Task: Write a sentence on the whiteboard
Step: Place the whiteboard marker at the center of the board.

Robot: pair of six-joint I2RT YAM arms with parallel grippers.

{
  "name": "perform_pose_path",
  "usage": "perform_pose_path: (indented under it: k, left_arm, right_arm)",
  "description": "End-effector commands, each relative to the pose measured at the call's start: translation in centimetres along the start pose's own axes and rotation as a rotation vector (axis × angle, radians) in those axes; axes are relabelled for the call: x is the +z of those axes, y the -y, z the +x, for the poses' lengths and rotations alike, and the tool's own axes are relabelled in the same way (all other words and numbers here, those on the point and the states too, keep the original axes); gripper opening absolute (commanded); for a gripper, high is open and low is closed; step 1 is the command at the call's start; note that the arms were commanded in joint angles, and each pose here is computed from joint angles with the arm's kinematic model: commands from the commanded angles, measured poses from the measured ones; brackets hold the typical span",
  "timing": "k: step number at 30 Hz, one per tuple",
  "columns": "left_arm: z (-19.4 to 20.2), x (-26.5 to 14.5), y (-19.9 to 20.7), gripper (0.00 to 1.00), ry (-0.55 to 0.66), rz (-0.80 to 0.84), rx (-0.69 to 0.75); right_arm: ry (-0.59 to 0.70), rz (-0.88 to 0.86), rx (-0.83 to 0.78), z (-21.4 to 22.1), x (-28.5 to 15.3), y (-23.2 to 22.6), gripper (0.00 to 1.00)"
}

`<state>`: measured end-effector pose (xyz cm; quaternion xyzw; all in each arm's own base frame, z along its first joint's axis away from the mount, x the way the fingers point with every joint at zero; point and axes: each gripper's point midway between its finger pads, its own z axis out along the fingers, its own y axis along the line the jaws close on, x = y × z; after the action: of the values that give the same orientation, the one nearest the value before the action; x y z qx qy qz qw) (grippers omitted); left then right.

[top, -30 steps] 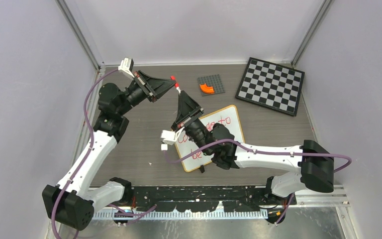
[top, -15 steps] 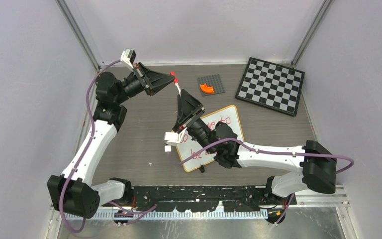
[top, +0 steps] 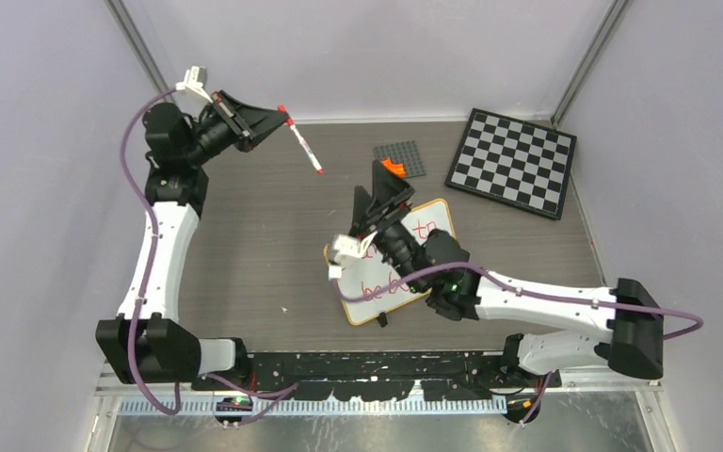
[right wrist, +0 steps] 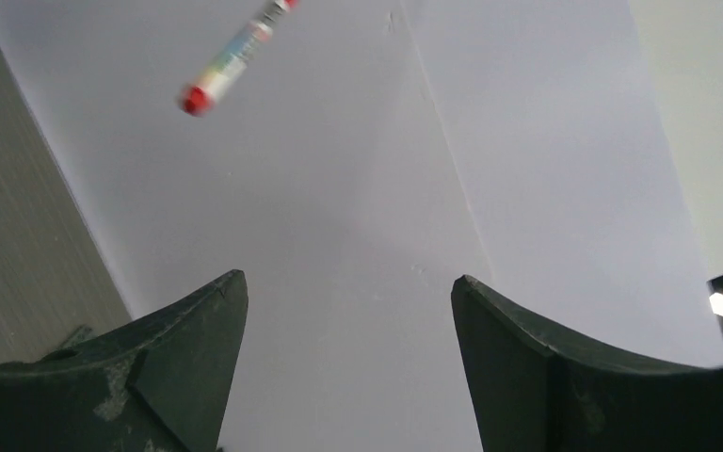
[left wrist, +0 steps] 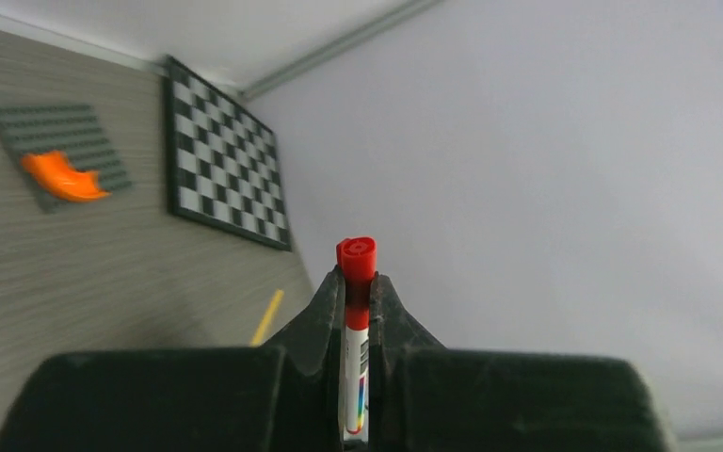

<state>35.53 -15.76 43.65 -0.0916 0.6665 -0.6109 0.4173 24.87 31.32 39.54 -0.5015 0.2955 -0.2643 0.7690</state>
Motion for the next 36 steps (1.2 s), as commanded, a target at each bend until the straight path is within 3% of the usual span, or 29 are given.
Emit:
perform_pose_path:
  k: [1,3,8,17,28,36]
  left_arm:
    - [-0.3,-3.0,-5.4,0.00,-0.098,-0.262,0.294]
    - [0.1,-4.5,-8.6,0.00,-0.192,-0.404,0.428]
    - [2.7,-8.5,-15.7,0.00,-0.457,-0.608,0.545]
    - [7.2,-14.0,-24.5,0.00,-0.813,-0.790,0.512]
    - [10.9,-18.7,-32.8,0.00,-1.005,-0.949,0.498]
    - [12.8,-19.7,-36.4,0.00,-1.045,-1.000,0.471]
  right_arm:
    - [-0.297,0.069,0.358,5.7,-1.0,6.5,0.84]
    - [-0.406,0.020,0.476,8.3,-1.5,7.1,0.84]
    - [-0.695,-0.082,0.673,15.5,-4.0,6.8,0.85]
    - [-1.098,-0.231,1.048,26.0,-10.2,2.7,0.85]
    - [-1.345,-0.413,1.458,30.2,-20.3,-6.0,0.85]
    - [-1.432,-0.453,1.451,30.5,-23.9,-9.4,0.86]
